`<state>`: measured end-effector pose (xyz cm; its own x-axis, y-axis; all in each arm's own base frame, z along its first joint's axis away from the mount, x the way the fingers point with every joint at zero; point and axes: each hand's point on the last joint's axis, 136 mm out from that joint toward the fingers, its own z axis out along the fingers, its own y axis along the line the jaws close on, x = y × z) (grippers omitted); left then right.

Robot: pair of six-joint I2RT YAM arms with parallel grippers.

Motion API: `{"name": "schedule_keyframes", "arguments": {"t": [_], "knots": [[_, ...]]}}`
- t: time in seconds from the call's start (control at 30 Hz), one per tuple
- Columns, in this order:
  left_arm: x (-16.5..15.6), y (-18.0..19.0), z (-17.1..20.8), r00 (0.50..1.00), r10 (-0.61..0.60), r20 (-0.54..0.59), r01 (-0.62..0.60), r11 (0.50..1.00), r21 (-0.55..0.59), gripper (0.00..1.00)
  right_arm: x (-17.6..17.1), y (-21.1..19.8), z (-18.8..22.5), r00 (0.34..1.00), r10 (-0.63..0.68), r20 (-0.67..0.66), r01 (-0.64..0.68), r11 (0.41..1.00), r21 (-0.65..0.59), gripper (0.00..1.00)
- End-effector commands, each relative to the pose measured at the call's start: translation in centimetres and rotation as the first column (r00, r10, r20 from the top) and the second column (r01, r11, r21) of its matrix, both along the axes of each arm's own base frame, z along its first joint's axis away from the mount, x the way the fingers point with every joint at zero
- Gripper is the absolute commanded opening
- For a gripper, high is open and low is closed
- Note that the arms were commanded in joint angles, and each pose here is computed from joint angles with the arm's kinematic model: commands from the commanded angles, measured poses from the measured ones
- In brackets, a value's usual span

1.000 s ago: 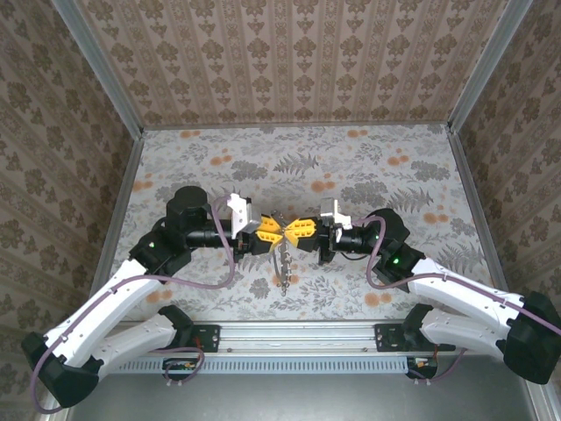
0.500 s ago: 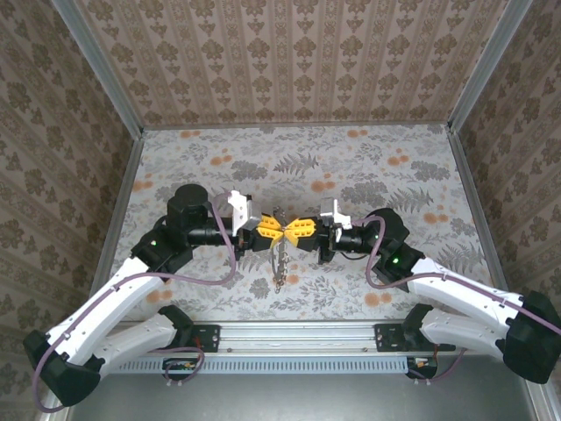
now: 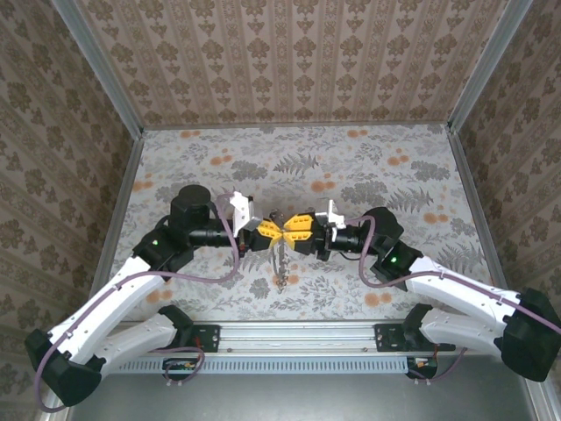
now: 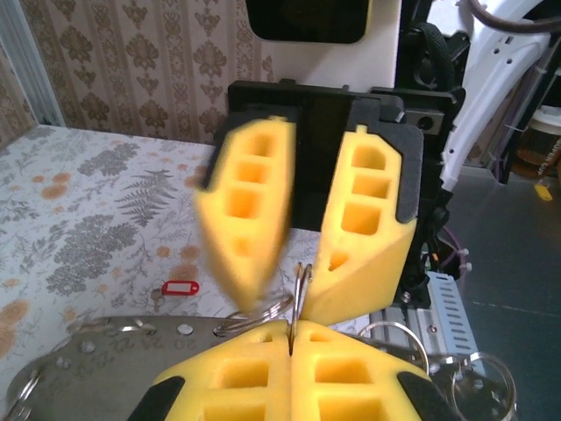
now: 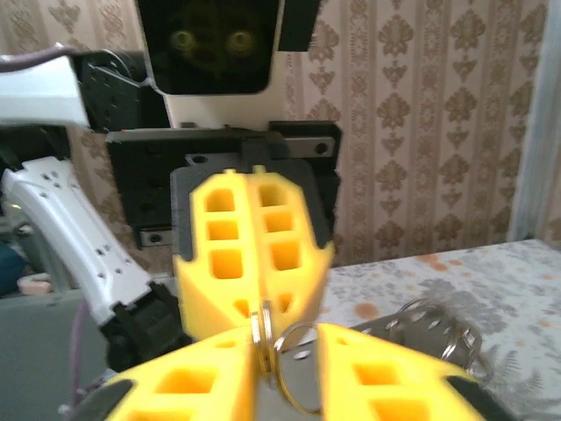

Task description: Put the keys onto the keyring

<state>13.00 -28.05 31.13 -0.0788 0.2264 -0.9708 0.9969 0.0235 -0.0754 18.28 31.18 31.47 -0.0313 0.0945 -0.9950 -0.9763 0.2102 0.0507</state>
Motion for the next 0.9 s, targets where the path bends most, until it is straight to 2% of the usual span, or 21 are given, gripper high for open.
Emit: {"name": "schedule_keyframes", "arguments": {"t": [0.0,0.1,0.23,0.3,0.4,0.43,0.47,0.57,0.7,0.87], "knots": [[0.0,0.0,1.0,0.998,-0.006,0.067,0.008,0.999,-0.035,0.00,-0.3,-0.3,-1.2,0.997,-0.025,-0.072,0.019,0.996,-0.084,0.38],[0.9,0.4,-0.3,0.998,0.047,0.037,-0.047,0.999,0.000,0.00,0.4,-2.1,-1.1,0.983,-0.142,-0.117,0.123,0.980,-0.157,0.50],[1.8,0.8,-2.5,0.994,0.107,-0.032,-0.106,0.993,0.053,0.00,2.7,-6.5,-3.4,0.887,-0.419,-0.193,0.352,0.885,-0.304,0.61],[1.9,0.7,-3.0,0.991,0.114,-0.065,-0.111,0.992,0.059,0.00,3.9,-8.7,-5.0,0.812,-0.539,-0.222,0.434,0.813,-0.388,0.64],[2.2,0.8,-3.8,0.983,0.149,-0.110,-0.143,0.987,0.067,0.00,6.3,-13.3,-8.5,0.610,-0.754,-0.245,0.544,0.623,-0.562,0.66],[2.3,0.9,-3.9,0.980,0.159,-0.121,-0.152,0.986,0.066,0.00,7.1,-15.0,-9.9,0.526,-0.806,-0.271,0.552,0.566,-0.612,0.67],[2.3,1.0,-4.1,0.977,0.169,-0.129,-0.161,0.985,0.067,0.00,7.7,-16.4,-11.3,0.454,-0.836,-0.308,0.541,0.533,-0.651,0.67],[2.2,1.4,-3.6,0.974,0.190,-0.121,-0.186,0.981,0.049,0.00,9.3,-18.6,-14.3,0.338,-0.869,-0.362,0.506,0.492,-0.708,0.64],[1.7,1.7,-2.8,0.976,0.185,-0.111,-0.186,0.983,0.006,0.00,12.0,-20.6,-17.2,0.265,-0.905,-0.334,0.450,0.422,-0.787,0.60],[0.9,2.1,-1.5,0.982,0.170,-0.085,-0.175,0.984,-0.044,0.00,14.5,-21.5,-21.2,0.260,-0.910,-0.324,0.279,0.392,-0.877,0.56]]}}
